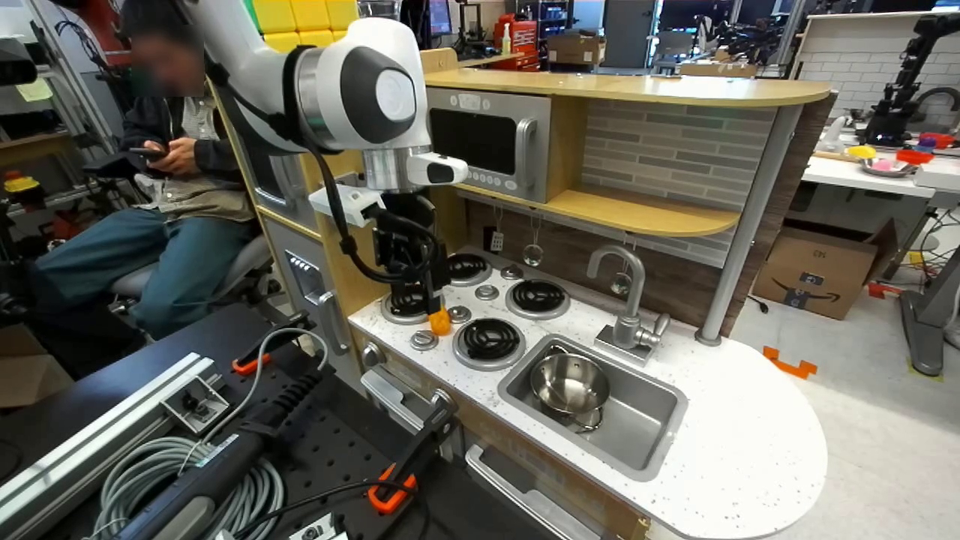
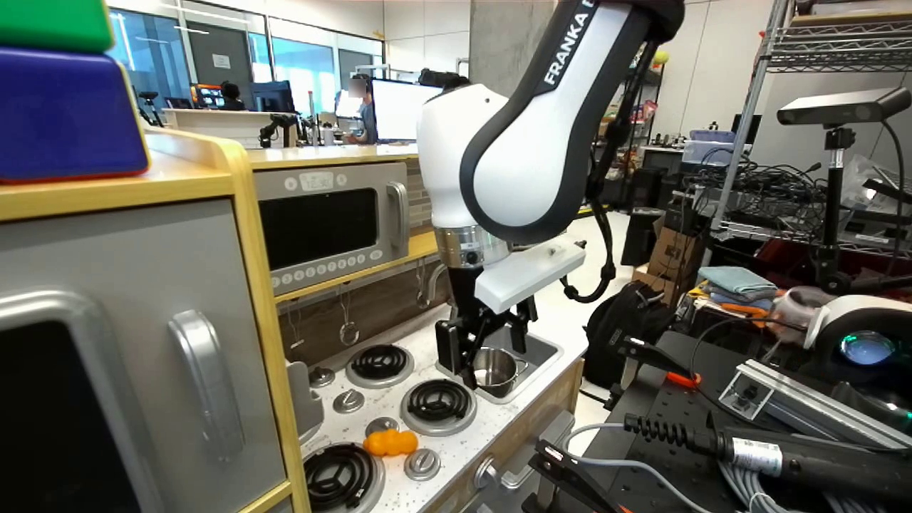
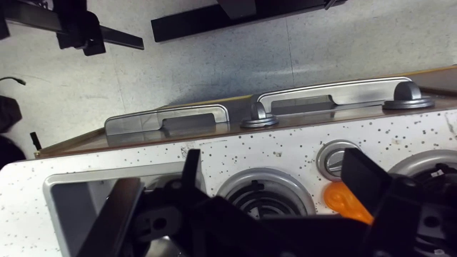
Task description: Put the plastic bread on the stove inside the silver pot in the sink
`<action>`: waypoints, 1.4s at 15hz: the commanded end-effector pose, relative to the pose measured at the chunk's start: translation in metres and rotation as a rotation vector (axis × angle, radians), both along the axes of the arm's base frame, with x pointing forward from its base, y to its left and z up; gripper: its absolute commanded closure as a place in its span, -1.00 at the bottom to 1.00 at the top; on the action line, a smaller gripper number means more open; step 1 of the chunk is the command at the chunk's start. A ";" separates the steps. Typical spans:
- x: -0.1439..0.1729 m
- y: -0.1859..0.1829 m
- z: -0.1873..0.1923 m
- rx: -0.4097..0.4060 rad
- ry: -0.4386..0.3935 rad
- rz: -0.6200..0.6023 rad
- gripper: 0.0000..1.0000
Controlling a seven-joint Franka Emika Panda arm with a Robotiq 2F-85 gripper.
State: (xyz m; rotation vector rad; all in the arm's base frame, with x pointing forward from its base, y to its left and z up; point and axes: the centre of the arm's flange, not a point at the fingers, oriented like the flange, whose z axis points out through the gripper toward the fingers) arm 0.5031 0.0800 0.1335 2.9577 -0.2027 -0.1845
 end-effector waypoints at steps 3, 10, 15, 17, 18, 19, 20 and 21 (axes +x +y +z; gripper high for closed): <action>-0.003 -0.002 -0.003 -0.008 0.005 -0.001 -1.00; -0.003 -0.039 -0.007 -0.029 -0.047 0.332 -1.00; -0.006 -0.057 -0.024 0.081 -0.195 0.522 -1.00; -0.005 -0.063 -0.028 0.123 -0.258 0.602 -1.00; -0.008 -0.060 -0.032 0.141 -0.290 0.649 -1.00; -0.005 -0.060 -0.034 0.163 -0.313 0.692 -1.00; -0.003 -0.055 -0.036 0.186 -0.325 0.737 -1.00; -0.003 -0.050 -0.037 0.216 -0.332 0.780 -1.00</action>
